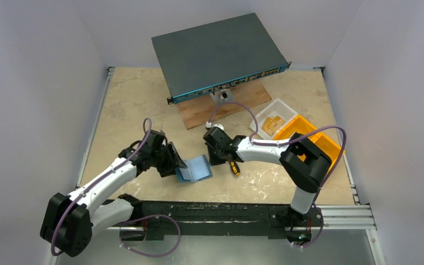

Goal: Take the credit cards out of the card holder
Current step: Close the card holder at the center of the board.

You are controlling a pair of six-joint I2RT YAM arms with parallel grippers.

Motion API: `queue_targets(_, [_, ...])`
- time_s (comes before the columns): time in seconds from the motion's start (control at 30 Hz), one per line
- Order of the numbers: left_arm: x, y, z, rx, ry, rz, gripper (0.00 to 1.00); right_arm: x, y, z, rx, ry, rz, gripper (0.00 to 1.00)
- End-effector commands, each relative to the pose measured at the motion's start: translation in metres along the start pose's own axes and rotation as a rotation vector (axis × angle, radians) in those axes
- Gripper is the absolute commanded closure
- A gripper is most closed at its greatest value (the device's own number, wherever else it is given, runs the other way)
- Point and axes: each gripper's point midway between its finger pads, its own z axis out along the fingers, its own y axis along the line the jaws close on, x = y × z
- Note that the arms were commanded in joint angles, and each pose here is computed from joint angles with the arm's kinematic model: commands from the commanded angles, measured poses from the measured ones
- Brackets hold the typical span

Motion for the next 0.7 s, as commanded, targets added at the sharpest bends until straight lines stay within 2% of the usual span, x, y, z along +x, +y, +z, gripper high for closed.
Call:
queue_targets(0.0, [-0.015,-0.041,-0.014,0.129,-0.03,0.028,0.5,0.019,0.007,0.006,-0.018,0.047,0.008,0.99])
queue_targets(0.4, [-0.013,-0.077,0.006,0.161,0.021,0.081,0.47,0.015,0.034,0.001,-0.101,0.049,0.062,1.0])
queue_targets(0.67, [-0.004,-0.064,0.042,0.083,0.088,0.002,0.39,0.009,0.041,-0.012,-0.139,0.025,0.123,1.0])
